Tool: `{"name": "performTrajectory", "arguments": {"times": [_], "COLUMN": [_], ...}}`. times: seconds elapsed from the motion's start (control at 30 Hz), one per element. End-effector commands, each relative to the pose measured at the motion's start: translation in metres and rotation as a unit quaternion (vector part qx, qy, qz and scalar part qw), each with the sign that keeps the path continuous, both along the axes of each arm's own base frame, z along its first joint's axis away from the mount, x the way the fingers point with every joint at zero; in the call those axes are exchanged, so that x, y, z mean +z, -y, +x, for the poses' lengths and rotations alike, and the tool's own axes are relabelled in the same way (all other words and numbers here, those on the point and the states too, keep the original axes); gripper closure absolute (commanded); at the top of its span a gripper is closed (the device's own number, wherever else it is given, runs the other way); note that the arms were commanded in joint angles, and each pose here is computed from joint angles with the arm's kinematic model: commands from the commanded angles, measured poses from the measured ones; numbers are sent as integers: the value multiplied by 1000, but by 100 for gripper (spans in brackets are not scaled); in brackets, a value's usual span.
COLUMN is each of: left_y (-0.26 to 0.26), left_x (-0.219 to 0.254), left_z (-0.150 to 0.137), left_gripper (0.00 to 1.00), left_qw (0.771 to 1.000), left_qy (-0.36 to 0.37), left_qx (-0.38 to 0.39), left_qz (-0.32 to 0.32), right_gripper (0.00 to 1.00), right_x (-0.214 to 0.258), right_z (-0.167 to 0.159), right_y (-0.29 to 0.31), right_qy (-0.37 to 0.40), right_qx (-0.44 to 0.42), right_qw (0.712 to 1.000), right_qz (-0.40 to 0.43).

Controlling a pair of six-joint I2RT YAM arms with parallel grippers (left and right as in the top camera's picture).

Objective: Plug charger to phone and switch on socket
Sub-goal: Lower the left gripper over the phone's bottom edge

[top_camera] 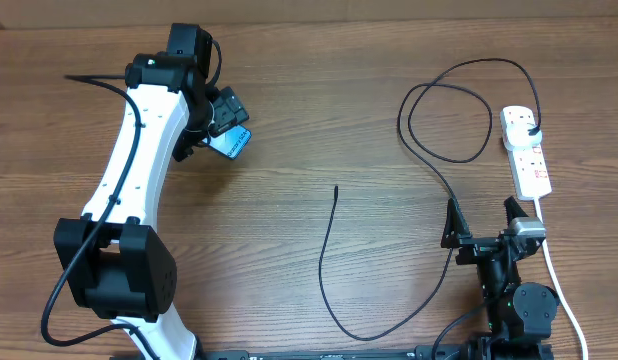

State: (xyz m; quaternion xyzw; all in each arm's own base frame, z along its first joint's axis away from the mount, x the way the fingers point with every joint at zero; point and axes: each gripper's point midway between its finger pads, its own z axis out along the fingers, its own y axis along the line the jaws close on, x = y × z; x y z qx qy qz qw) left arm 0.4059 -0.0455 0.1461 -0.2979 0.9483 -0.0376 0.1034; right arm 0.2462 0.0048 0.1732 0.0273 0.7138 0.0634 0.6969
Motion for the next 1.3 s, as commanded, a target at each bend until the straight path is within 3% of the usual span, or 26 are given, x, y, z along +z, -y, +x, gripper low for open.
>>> {"name": "performTrajectory", "arguments": {"times": [0.0, 0.7, 0.93, 1.27], "left_y": [1, 4, 3, 8], "left_x": [6, 10, 5, -40], "left_z": [8, 25, 20, 30], "left_gripper": [0, 0, 0, 0], "left_qw": [999, 998, 993, 993], "left_qy": [14, 48, 33, -8], "left_qx": [32, 34, 111, 112], "left_qz": [-1, -11, -28, -30], "right_gripper": [0, 0, 0, 0], "right_x": [-2, -2, -2, -2], "right_z": [0, 0, 0, 0], "right_y": [-1, -1, -1, -1], "right_qy": [2, 2, 2, 2], "right_qx": [2, 2, 2, 2], "right_qw": [1000, 1000, 1000, 1000], "right_qz": [3, 3, 3, 3]}}
